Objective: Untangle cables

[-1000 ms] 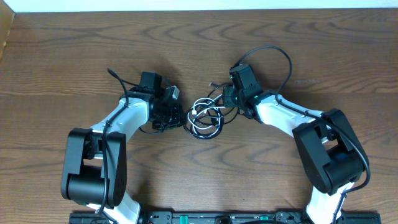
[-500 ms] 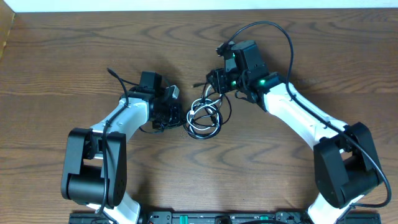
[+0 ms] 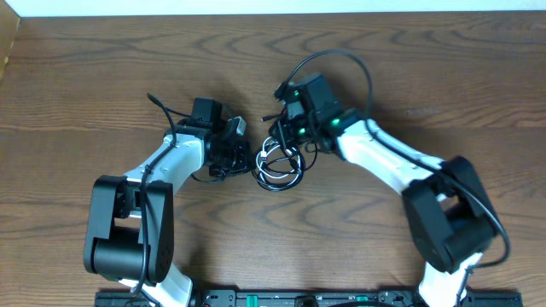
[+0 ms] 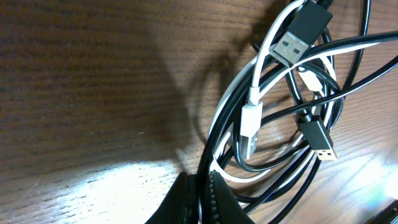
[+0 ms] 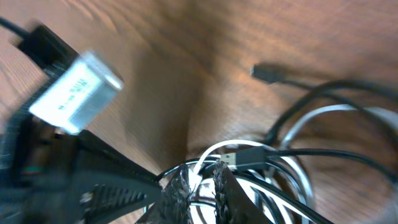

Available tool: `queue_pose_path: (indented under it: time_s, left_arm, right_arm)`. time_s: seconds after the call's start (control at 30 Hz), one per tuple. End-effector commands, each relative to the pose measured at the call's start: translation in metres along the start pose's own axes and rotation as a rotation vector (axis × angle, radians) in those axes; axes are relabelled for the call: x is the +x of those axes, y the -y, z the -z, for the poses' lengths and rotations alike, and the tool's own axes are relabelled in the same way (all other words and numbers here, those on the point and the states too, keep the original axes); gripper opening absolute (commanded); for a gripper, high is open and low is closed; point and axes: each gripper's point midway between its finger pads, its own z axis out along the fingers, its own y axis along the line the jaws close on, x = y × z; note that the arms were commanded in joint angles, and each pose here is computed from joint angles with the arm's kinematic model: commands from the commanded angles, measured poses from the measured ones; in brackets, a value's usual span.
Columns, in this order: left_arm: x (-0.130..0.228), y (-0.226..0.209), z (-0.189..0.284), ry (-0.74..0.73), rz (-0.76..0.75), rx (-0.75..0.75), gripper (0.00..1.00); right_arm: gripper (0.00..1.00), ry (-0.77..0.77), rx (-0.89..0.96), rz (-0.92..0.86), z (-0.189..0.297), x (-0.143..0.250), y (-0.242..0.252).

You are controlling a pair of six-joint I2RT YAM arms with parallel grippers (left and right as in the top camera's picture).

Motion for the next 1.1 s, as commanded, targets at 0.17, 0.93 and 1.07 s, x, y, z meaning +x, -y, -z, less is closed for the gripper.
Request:
queue_pose_path:
  time_s: [0.17, 0.93, 1.07]
  left_arm:
    - [0.005, -0.005, -0.005, -0.018, 0.017, -0.007, 0.08]
    - [0.005, -0.005, -0.005, -0.018, 0.017, -0.007, 0.08]
    - [0.005, -0.005, -0.005, -0.018, 0.017, -0.007, 0.08]
  right_arm:
    - [0.11, -0.074, 0.004, -0.054, -0.043, 0.033, 0.002]
    - [0.03, 0.094, -0.046, -0.029, -0.068, 0.000, -0.002]
    - [0.07, 0.104, -0.038, -0.031, -0.066, -0.003, 0.002]
